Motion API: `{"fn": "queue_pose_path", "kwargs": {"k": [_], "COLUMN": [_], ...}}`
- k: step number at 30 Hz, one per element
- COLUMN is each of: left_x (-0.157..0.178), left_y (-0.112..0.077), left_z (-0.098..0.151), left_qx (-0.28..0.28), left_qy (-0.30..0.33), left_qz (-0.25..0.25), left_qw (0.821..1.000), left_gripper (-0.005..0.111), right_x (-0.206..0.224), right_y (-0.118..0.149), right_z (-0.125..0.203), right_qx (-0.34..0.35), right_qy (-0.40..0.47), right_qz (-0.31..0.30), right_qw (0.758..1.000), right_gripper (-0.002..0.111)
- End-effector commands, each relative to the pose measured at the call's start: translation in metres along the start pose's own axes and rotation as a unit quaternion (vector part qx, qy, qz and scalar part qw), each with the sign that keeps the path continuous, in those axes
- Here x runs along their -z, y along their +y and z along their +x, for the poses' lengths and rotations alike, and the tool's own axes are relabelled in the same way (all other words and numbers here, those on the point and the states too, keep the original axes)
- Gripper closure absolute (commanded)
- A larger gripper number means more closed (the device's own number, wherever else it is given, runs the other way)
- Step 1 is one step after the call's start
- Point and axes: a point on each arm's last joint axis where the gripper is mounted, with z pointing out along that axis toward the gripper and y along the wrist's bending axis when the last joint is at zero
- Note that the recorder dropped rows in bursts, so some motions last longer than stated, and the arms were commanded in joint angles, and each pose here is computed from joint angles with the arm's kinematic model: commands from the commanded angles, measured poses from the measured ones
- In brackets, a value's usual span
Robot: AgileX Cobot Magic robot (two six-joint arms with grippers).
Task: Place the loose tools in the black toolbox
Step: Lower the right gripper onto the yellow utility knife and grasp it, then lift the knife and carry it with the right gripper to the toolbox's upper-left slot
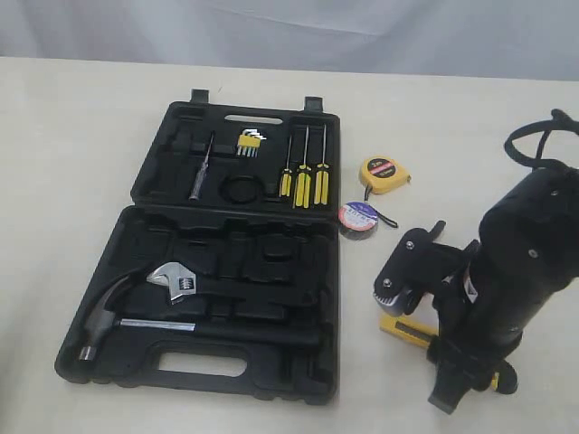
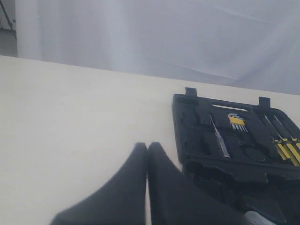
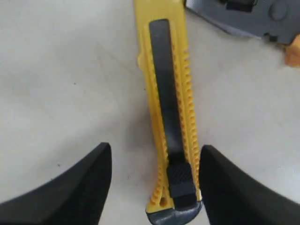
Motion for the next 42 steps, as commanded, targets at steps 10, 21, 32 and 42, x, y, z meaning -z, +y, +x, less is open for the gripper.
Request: {"fn": "queue_pose_path", "kwargs": {"k": [10,21,32,42], "left_x": [0.000,0.000,0.000,0.000], "left_y": [-0.001,-0.001,-0.001,-0.001], "left_z": [-0.001,-0.001,-0.001,-0.001], "left_qx": [0.003,0.003,0.003,0.003], "left_qy": [0.002,0.002,0.002,0.002], "left_qz": [0.004,0.004,0.004,0.004], "left_qw": [1.000,1.000,1.000,1.000], "left_gripper": [0.107,0.107,0.107,0.107], "right_x": [-0.008,-0.026,0.011,0.137], "right_y": [-0.001,0.000,-0.012,-0.023], "right_z": [-0.008,-0.013,-0.023,-0.046], "right_qx": [-0.011,-0.015,-0.038,-0.146], "right_qy": [-0.026,-0.010,0.077,-0.050], "right_qz": [0.007,-0.002,-0.007,-0.034], "right_qw": [1.000,1.000,0.996,0.988], "right_gripper": [0.055,0.056,0.109,0.109]}}
